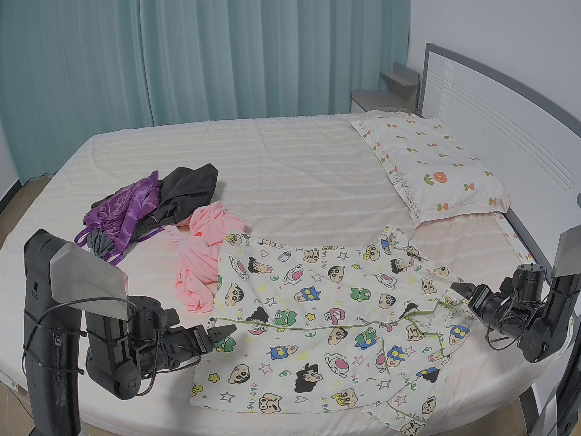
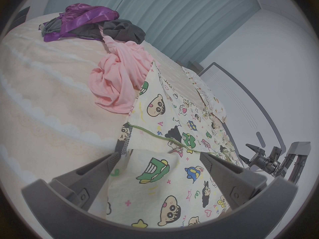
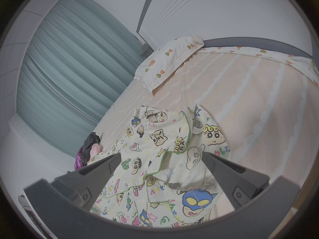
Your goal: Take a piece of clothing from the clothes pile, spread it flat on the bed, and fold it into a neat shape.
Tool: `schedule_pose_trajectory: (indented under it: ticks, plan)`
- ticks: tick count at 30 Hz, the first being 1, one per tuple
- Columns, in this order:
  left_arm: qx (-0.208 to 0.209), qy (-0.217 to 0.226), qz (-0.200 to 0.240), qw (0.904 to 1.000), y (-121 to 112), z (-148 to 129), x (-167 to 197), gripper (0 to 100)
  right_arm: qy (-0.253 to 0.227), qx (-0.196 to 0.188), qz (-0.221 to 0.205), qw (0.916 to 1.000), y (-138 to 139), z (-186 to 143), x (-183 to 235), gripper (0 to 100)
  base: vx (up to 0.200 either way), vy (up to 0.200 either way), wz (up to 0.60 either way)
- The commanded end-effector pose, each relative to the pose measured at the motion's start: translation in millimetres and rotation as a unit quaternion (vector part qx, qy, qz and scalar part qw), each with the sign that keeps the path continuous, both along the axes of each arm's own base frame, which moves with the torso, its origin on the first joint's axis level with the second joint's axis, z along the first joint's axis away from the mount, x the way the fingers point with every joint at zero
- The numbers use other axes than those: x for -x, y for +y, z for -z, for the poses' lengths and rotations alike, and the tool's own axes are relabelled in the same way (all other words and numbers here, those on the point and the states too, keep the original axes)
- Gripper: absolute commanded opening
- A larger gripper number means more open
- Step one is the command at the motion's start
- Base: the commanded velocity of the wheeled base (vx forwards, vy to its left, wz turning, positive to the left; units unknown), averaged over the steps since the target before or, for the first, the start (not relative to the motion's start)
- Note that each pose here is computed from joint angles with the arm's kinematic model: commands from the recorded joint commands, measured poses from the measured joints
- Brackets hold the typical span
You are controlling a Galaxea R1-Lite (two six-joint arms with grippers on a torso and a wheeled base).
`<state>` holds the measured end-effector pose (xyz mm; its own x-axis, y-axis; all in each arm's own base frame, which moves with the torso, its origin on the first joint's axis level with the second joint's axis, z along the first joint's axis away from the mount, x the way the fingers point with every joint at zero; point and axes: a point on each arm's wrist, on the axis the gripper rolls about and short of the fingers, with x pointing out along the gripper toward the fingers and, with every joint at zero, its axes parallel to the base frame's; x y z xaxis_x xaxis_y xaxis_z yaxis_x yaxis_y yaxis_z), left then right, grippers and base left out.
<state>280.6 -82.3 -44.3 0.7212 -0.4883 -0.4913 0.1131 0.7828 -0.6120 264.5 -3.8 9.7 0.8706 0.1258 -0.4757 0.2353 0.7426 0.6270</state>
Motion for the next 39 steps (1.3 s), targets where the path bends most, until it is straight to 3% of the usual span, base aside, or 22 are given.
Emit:
schedule_pose_trajectory:
  ticks: [1,6,14,16,17,19,23,26,29,34,39]
  plan:
    - [0.001,-0.002,0.017,0.9998,-11,8,-2,100,0.004,0.000,-0.001,1.0000,0,3,-1,100,0.000,0.000,0.00]
    - [0.006,-0.024,0.008,0.9997,-14,8,-16,100,0.004,0.000,-0.004,1.0000,2,3,-1,100,0.000,0.000,0.00]
    - [0.020,-0.037,-0.066,0.9969,12,2,-31,100,0.010,0.000,-0.003,0.9999,2,6,-1,100,0.000,0.000,0.00]
    - [0.040,-0.039,-0.106,0.9928,22,-3,-37,100,0.009,0.000,-0.004,1.0000,2,6,-1,100,0.000,0.000,0.00]
    - [0.040,-0.039,-0.106,0.9928,22,-3,-37,100,0.009,0.000,-0.004,1.0000,2,6,-1,100,0.000,0.000,0.00]
    - [0.060,-0.056,-0.158,0.9841,33,-10,-50,100,0.005,0.001,-0.003,1.0000,2,6,-1,100,0.000,0.000,0.00]
    - [0.068,-0.051,-0.182,0.9796,47,-17,-44,100,0.004,0.001,-0.003,1.0000,2,5,-1,100,0.000,0.000,0.00]
    - [0.069,-0.030,-0.165,0.9834,49,-19,-30,100,0.008,0.001,-0.003,1.0000,2,5,2,100,0.000,0.000,0.00]
    - [0.078,0.006,-0.117,0.9900,46,-31,2,100,0.016,0.004,-0.005,0.9998,2,6,10,100,0.000,0.000,0.00]
    - [0.085,0.013,-0.081,0.9930,43,-44,23,100,0.026,0.014,-0.011,0.9995,2,9,14,100,0.000,0.000,0.00]
    - [0.079,0.035,-0.040,0.9954,25,-43,37,100,0.055,0.034,-0.039,0.9972,7,16,27,100,0.000,0.000,0.00]
